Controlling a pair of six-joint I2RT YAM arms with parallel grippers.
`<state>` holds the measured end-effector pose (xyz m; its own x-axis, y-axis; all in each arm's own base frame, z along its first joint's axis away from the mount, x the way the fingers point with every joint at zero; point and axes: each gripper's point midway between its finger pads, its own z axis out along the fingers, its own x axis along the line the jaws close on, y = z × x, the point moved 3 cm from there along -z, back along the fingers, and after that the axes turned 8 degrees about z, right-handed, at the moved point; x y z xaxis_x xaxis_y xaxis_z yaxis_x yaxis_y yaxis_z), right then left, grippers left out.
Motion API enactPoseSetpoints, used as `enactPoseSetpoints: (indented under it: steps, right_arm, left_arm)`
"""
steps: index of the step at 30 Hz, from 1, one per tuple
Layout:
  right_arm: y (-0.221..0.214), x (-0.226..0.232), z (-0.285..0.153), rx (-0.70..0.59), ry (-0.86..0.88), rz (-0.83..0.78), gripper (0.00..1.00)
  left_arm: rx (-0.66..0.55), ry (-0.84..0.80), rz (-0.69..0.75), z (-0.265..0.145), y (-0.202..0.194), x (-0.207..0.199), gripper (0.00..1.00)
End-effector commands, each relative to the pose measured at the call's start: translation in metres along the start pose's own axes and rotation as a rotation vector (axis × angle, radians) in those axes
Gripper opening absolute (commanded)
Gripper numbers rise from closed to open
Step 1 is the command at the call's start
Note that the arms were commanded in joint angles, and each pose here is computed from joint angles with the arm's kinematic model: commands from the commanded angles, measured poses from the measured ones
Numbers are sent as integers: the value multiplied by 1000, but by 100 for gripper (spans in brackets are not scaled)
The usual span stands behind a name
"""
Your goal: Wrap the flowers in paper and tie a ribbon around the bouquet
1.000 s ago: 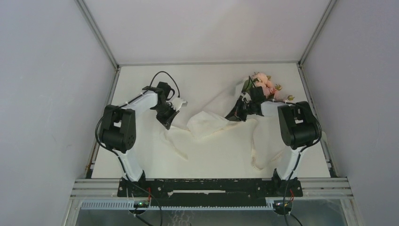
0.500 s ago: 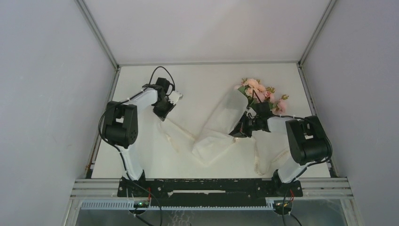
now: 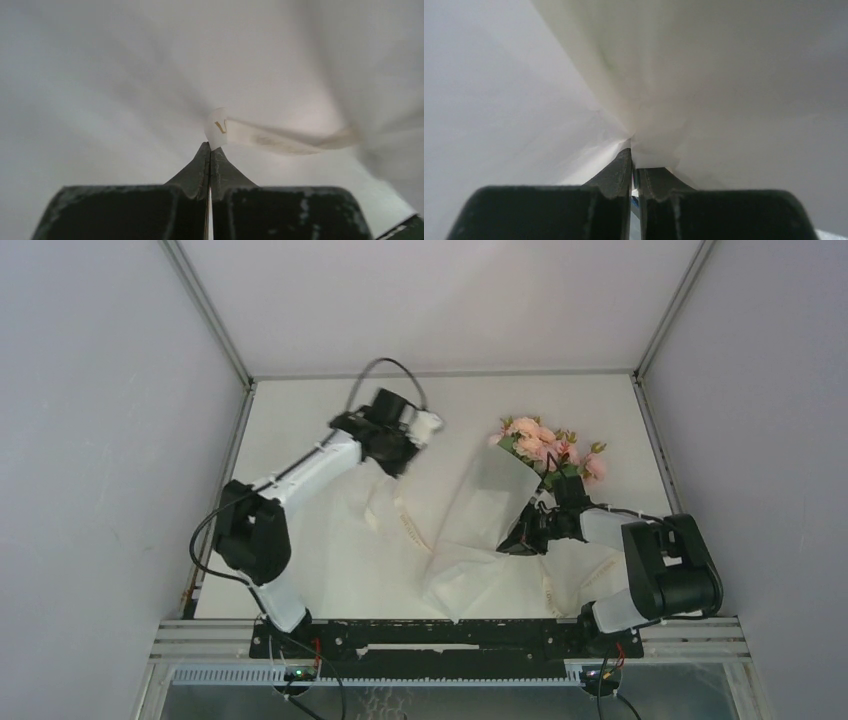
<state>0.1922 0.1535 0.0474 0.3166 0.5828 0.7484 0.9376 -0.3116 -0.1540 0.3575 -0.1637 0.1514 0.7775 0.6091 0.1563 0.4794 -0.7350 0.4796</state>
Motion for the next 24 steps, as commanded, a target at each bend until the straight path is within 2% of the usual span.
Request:
enactPoseSetpoints:
  steps: [1, 5, 9, 17, 20, 22, 24]
  right_arm:
    - [9, -8, -5, -127, -60, 10, 16]
    - [15, -11, -15, -219, -101, 21, 33]
    - [23, -9, -37, -329, -106, 39, 49]
    - [47, -32, -96, -633, -68, 183, 67]
    - [64, -33, -110, -725, -27, 197, 89]
    - [75, -29, -112, -738, 4, 187, 97]
    - [85, -25, -108, -708, 30, 181, 98]
  left_arm:
    - [-70, -314, 230, 24, 43, -144, 0]
    - [-116, -354, 442, 47, 63, -220, 0]
    - [-98, -368, 573, 65, 57, -262, 0]
    - [-39, -387, 651, 80, 28, -283, 0]
    - [-36, -384, 651, 82, 27, -284, 0]
    - [-40, -386, 649, 81, 29, -285, 0]
    - [-42, -387, 646, 81, 31, -285, 0]
